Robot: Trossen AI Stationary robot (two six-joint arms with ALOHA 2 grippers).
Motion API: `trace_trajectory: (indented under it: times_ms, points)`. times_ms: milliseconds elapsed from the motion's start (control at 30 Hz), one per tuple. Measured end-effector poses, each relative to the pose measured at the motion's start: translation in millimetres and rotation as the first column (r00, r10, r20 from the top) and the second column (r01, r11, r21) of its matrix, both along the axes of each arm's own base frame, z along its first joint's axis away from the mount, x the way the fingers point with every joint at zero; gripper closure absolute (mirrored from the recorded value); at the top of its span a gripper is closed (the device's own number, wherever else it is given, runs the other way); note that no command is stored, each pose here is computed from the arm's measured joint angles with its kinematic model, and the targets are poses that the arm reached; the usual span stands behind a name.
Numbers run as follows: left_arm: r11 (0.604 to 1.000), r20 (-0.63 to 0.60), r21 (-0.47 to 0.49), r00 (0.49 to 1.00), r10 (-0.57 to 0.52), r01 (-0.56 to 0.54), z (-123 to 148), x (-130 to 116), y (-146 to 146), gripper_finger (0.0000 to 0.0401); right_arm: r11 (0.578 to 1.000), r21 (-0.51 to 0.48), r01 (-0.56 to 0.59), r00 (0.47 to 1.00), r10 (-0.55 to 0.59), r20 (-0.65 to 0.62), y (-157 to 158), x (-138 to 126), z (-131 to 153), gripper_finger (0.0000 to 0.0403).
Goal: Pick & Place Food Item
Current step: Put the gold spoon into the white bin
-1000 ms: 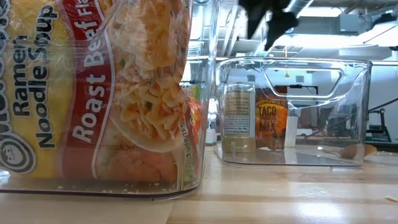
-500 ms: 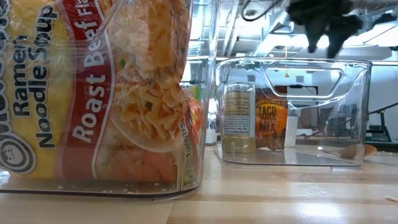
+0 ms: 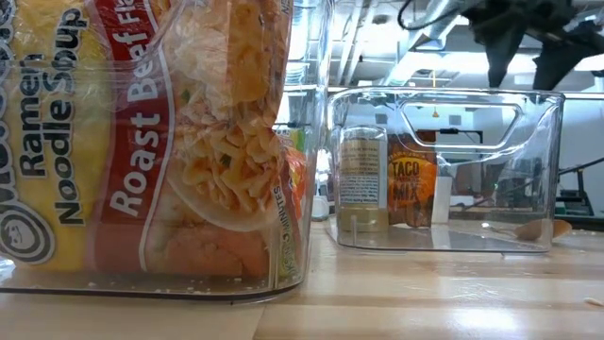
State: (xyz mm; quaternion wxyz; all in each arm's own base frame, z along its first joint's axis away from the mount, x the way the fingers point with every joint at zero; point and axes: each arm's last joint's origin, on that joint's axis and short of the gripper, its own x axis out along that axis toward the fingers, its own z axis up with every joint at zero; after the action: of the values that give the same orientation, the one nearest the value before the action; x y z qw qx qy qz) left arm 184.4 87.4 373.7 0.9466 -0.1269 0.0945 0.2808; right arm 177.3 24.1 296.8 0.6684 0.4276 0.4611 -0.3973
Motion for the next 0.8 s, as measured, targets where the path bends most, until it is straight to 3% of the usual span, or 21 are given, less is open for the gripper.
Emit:
trace_trajectory:
  times_ms: [400, 633, 800]
  points:
    - [1.000, 0.031, -0.009, 0.999, 0.006, -0.006, 2, 0, 0, 0.0087, 0.968, 0.111, 0.223, 0.963, -0.201, -0.182, 11, 19, -56, 0.0103]
    - [1.000, 0.043, -0.001, 0.999, 0.006, -0.005, 3, 1, 0, 0.0087, 0.935, 0.219, 0.277, 0.955, -0.245, -0.165, 17, 25, -87, 0.0144]
    - [1.000, 0.042, -0.001, 0.999, 0.005, -0.005, 3, 1, 0, 0.0087, 0.920, 0.228, 0.319, 0.944, -0.287, -0.159, 16, 22, -101, 0.0172]
